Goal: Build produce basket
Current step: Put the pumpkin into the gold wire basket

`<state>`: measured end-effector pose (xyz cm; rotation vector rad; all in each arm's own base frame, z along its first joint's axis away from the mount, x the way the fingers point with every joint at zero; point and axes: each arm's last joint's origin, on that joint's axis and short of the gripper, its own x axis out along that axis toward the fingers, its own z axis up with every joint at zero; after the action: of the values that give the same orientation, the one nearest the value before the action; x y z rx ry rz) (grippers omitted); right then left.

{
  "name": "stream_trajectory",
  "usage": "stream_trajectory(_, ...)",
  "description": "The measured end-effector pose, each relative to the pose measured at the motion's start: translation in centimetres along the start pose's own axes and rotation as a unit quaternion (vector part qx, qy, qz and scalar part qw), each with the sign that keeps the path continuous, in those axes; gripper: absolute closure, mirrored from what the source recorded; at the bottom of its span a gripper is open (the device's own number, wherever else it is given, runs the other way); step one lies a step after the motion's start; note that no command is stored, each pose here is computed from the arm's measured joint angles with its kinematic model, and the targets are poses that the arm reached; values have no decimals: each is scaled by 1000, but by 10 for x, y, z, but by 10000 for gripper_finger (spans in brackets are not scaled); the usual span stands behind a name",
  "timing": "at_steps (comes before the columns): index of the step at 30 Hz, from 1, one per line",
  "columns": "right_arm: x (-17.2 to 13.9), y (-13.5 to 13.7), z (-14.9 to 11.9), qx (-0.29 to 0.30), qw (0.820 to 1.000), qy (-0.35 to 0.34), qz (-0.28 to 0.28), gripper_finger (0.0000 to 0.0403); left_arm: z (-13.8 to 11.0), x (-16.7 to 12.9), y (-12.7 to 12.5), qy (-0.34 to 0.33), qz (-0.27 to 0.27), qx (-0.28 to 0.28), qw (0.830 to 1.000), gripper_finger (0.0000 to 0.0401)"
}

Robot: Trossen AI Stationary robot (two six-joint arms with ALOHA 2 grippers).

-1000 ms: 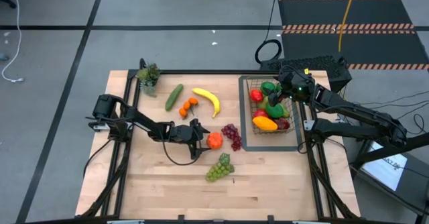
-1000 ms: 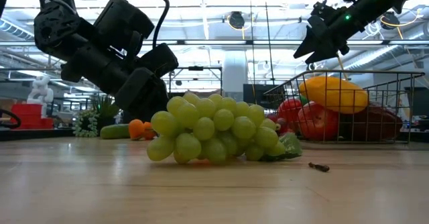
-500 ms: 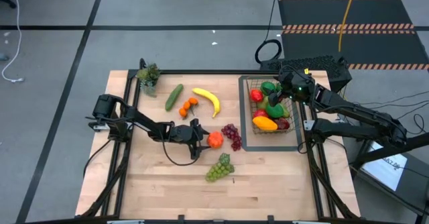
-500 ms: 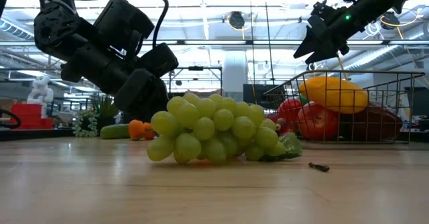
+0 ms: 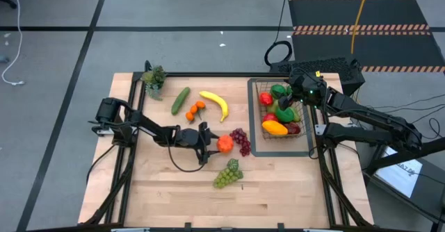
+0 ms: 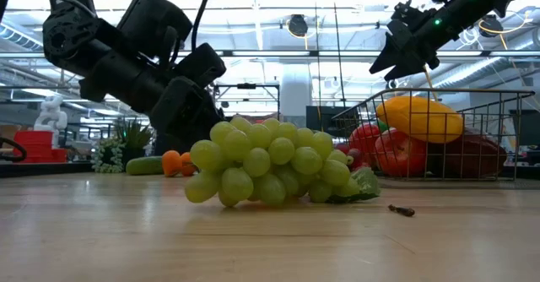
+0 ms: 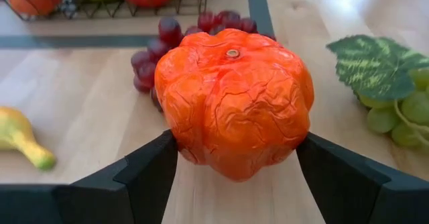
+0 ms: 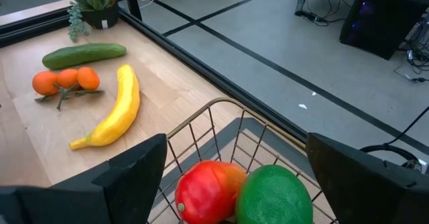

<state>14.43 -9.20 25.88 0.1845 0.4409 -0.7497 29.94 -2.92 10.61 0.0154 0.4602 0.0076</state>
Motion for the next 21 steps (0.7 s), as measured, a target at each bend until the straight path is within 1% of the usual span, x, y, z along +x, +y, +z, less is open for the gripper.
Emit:
stream_trajectory(5, 0, 0, 0, 0, 1000, 0, 0, 51, 5, -2, 1, -14, 1, 14, 1000, 107)
stream_trajectory(11, 0, 0, 0, 0, 1000, 0, 0, 51, 26, -15, 1, -52, 2, 43, 998, 107)
stream_trajectory(17, 0, 0, 0, 0, 1000, 0, 0, 51, 48, -37, 3, -71, 9, 101, 992, 107)
stream_trajectory(21, 0, 0, 0, 0, 1000, 0, 0, 51, 58, -50, 5, -77, 30, 139, 987, 107)
